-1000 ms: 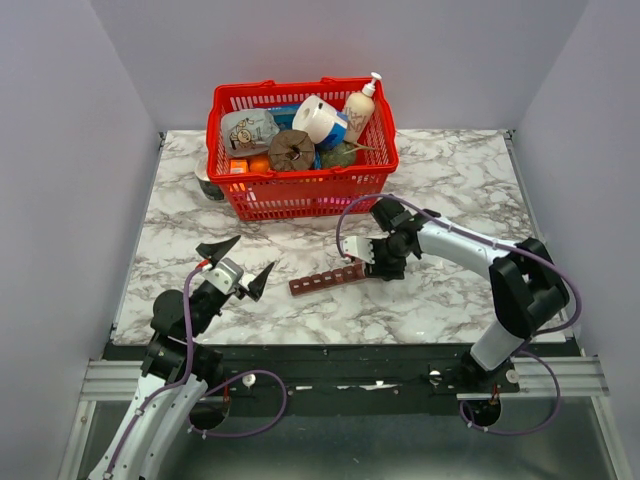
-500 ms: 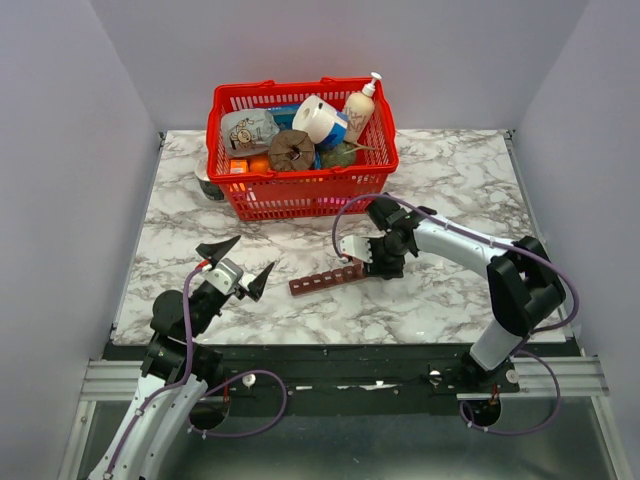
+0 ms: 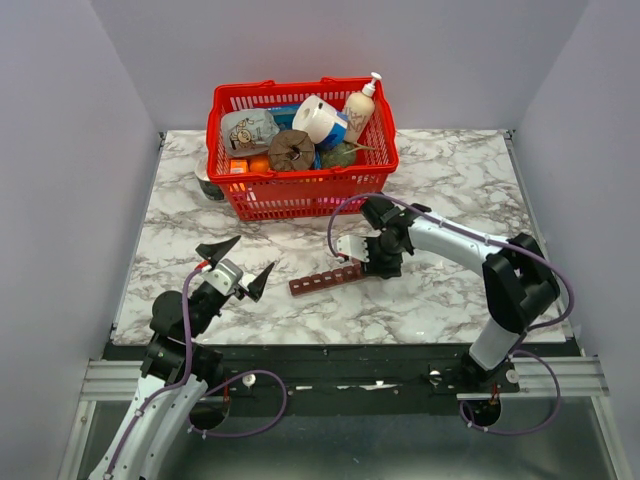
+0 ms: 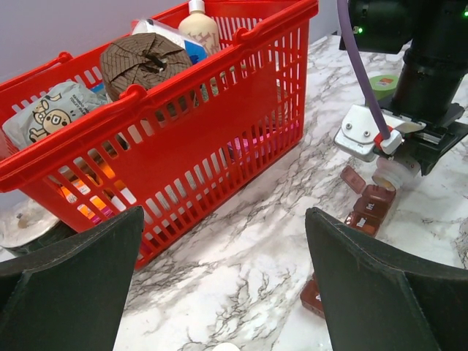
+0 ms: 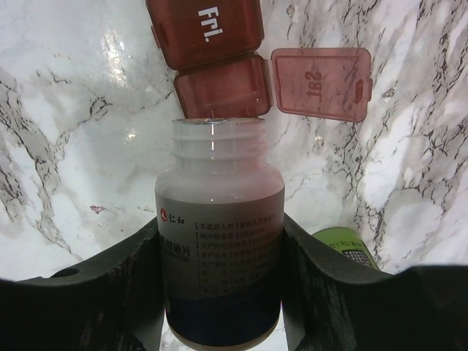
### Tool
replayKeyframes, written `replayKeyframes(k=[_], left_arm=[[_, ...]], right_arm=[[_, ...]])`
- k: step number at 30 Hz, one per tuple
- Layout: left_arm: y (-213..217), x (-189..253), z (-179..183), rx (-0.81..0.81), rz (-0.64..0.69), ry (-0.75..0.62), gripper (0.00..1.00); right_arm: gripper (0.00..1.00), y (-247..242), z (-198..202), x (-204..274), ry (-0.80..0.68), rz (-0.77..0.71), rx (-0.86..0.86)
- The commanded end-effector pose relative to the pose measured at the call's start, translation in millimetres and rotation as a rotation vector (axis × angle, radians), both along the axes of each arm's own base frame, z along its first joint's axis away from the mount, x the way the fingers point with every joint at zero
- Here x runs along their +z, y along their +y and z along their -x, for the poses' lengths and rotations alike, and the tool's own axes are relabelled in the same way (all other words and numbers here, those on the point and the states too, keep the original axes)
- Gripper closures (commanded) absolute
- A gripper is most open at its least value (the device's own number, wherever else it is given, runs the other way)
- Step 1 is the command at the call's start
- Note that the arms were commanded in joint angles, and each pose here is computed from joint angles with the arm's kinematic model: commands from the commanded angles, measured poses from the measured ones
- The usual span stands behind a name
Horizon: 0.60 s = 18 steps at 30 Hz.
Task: Sort the pills into containers
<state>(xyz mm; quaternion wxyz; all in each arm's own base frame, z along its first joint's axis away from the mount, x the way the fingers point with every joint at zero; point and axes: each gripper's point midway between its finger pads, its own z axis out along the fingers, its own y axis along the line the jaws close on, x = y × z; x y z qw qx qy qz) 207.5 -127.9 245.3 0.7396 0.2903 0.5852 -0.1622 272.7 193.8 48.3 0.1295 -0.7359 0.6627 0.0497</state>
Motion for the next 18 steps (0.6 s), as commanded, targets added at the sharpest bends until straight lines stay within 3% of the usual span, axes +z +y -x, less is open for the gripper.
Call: replayKeyframes(k=[1,18], left_arm=[[-1.5,14.3,5.3,-0.022,0.006,-0.05,0.01],[-0.7,16.2,6.7,-0.02,0.011,-0.059,0.01]], right_arm=[[0.99,-1.5,0.2,1.8,0.009,0.05,-0.012],[0.99,0.7,2.5,1.8,0.027,0.107,-0.014]])
